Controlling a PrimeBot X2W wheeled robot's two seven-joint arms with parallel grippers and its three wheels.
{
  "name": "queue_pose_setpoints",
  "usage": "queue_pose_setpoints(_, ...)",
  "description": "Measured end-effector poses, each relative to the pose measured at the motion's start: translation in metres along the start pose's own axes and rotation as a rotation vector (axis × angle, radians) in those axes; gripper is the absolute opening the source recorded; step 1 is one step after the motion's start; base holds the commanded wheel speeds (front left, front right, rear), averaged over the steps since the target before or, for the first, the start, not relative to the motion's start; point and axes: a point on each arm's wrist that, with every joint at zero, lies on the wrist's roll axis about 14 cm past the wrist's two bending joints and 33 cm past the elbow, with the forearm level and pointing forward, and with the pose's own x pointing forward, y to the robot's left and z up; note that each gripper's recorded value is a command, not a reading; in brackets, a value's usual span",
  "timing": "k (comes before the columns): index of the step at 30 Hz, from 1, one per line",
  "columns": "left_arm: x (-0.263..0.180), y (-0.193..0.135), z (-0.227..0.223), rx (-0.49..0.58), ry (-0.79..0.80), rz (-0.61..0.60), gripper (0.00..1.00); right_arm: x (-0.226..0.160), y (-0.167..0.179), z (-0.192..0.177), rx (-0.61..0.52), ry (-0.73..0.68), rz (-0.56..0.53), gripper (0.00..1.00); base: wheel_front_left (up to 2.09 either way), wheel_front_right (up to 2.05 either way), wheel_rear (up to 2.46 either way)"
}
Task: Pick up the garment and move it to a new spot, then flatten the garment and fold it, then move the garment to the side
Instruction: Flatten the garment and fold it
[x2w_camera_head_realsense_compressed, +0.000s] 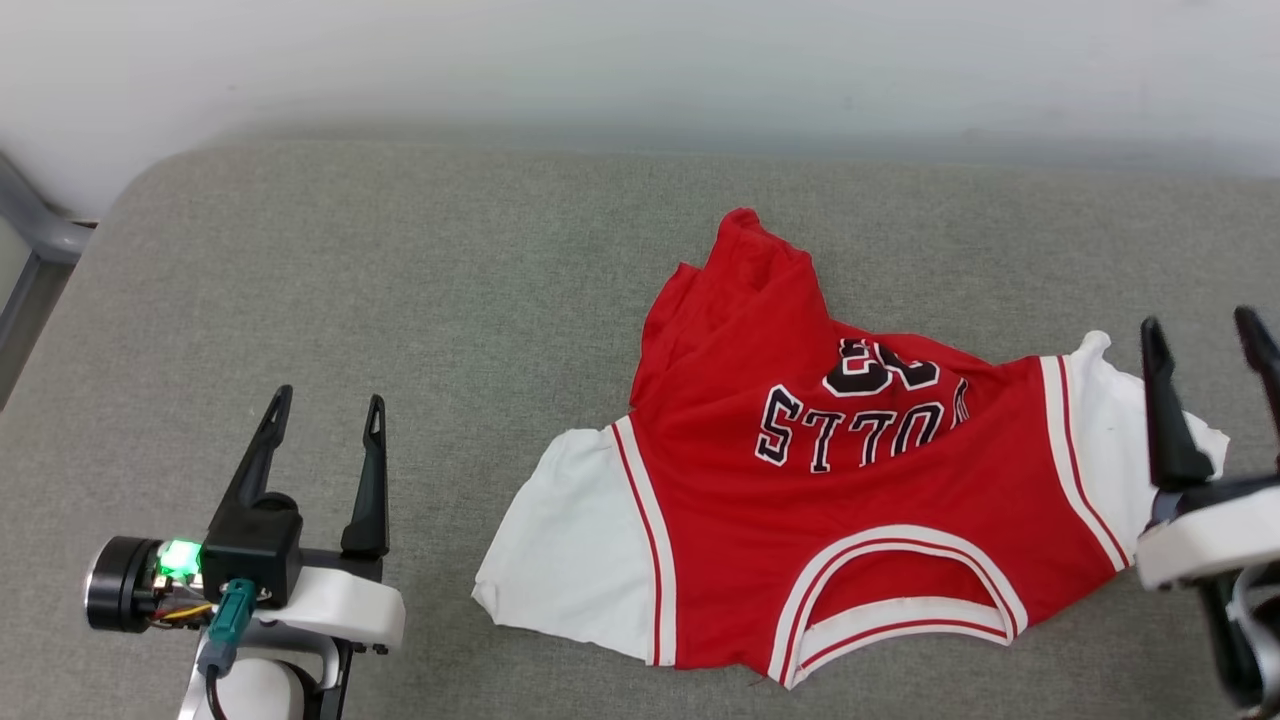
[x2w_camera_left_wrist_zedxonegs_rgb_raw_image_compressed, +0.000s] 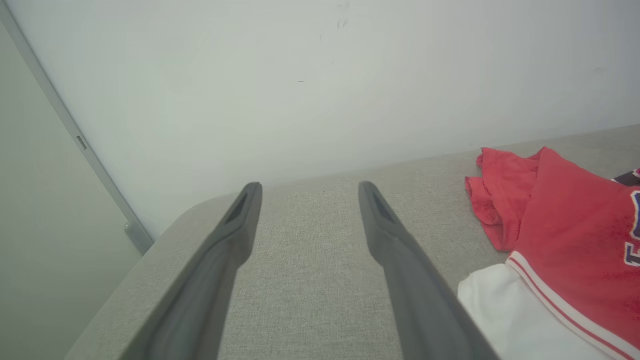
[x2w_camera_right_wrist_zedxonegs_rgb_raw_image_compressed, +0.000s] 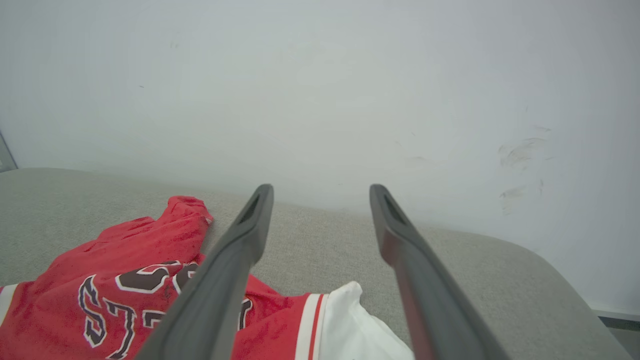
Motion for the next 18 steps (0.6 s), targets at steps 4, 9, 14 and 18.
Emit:
queue_pose_setpoints(4,0.006,-0.004,0.008,-0.01,-0.024,-0.051,1.0,-0.019,0.016,0.0,0.041,-0.01,-0.01,1.0,0.0,0.0,0.0)
queue_pose_setpoints(9,0.021,-0.004,0.015,0.0,-0.032,-0.133,1.0,-0.036,0.033,-0.012,0.081,0.035,0.007,1.0,0.0,0.0,0.0)
queue_pose_setpoints(14,0.044,-0.008,0.016,0.035,0.06,-0.217,1.0,-0.043,0.037,-0.02,0.093,0.056,0.011,1.0,0.0,0.0,0.0)
queue_pose_setpoints(18,0.052,-0.022,0.005,0.044,0.207,-0.307,1.0,-0.045,0.036,-0.022,0.092,0.053,0.008,1.0,0.0,0.0,0.0)
